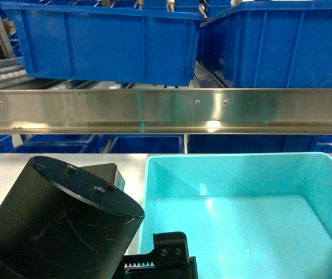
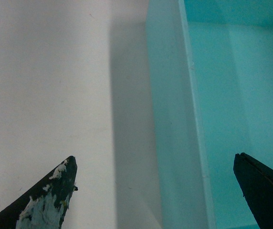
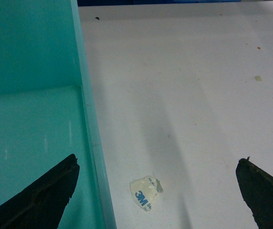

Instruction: Organize blue bins on left shelf correctly

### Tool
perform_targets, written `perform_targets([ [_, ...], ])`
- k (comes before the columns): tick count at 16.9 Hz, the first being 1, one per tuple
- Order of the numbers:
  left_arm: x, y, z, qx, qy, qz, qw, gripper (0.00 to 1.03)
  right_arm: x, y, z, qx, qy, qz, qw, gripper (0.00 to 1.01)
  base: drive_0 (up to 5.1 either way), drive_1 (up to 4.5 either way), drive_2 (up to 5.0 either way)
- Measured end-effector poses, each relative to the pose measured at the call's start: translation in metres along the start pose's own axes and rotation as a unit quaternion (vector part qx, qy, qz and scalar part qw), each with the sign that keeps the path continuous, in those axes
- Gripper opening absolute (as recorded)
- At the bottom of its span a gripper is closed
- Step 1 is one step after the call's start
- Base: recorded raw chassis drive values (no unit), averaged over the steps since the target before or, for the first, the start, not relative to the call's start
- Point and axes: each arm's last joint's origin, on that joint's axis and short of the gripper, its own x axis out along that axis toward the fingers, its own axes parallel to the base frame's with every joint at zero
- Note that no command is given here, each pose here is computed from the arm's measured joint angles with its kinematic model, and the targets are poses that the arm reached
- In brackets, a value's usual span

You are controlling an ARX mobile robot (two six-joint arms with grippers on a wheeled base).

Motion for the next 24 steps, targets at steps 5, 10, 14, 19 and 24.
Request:
perform_targets([
  [5, 0.000, 0.000, 0.000, 0.001, 0.000, 0.000, 1.0000, 0.78, 0.000, 0.000, 0.000, 0.000, 0.000, 0.001, 1.0000, 0.73, 0.0, 0.00, 0.0],
  [10, 0.000, -0.005, 0.002, 0.001, 0.000, -0.017, 0.9998, 0.29, -0.001, 0.003, 0.000, -0.003, 0.001, 0.019, 0.9998, 0.23, 0.0, 0.00, 0.0],
  [14, 0.000, -0.006, 0.004, -0.001, -0.007, -0.017, 0.9998, 0.02, -0.002, 0.006, 0.001, 0.004, -0.002, 0.040, 0.9992, 0.02, 0.0, 0.00, 0.0],
  [19, -0.002, -0.003, 0.007, 0.009, -0.012, -0.013, 0.9998, 0.02, -0.008, 0.005, 0.005, 0.011, 0.000, 0.047, 0.9988, 0.02, 0.0, 0.00, 0.0],
  [24, -0.026, -0.004, 0.032, 0.019, -0.067, -0.020, 0.9974, 0.02, -0.035, 0.002, 0.040, 0.010, -0.043, 0.065, 0.9969, 0.02, 0.0, 0.00, 0.0],
])
